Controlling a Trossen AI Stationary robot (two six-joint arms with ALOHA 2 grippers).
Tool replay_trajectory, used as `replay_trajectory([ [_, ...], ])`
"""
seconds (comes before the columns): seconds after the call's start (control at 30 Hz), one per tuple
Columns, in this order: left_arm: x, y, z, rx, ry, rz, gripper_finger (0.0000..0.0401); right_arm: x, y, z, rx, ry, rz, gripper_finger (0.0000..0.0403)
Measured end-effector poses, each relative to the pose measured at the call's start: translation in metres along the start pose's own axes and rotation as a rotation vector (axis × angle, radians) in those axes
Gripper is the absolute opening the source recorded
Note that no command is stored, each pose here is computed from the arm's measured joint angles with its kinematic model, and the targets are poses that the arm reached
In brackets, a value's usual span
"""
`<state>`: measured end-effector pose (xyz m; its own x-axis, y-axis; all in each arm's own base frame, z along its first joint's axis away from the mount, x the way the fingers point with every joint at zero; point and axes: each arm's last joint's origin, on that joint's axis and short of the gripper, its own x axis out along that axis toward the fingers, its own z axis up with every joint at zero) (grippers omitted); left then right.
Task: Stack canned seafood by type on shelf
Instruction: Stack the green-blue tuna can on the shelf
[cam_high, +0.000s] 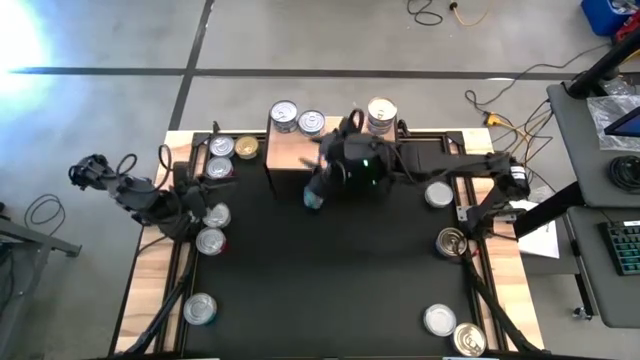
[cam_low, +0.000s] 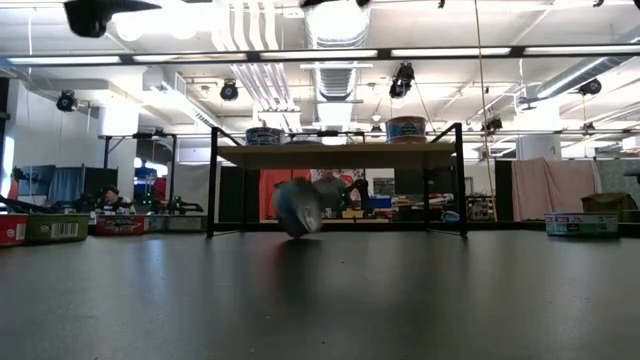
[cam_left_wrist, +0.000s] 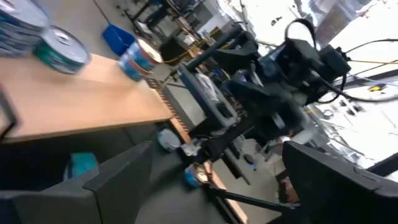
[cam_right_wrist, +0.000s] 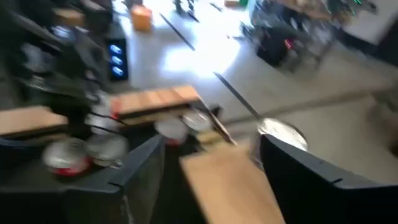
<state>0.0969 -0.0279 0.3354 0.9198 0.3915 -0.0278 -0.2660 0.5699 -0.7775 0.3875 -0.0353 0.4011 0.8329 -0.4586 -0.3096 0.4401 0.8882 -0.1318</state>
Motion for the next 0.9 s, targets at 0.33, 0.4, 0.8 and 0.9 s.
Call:
replay_trajectory([
  [0.33,-0.008,0.013,0.004,0.160,0.031,0.035,0.0338,-0.010,0.011,-0.008,-0.001,0.103,0.175,0.0194],
  [0.4,-0.007,0.015,0.000,0.212,0.050,0.059,0.0338,-0.013,0.018,-0.009,-0.011,0.105,0.181,0.0188],
  [0.8,0.024,0.015,-0.051,0.439,0.218,0.220,0.0308,-0.082,0.029,0.010,0.020,0.029,0.064,0.0126],
  [0.9,0.034,0.016,-0.066,0.474,0.216,0.282,0.0297,-0.104,0.027,0.018,0.036,-0.020,0.053,0.0108],
])
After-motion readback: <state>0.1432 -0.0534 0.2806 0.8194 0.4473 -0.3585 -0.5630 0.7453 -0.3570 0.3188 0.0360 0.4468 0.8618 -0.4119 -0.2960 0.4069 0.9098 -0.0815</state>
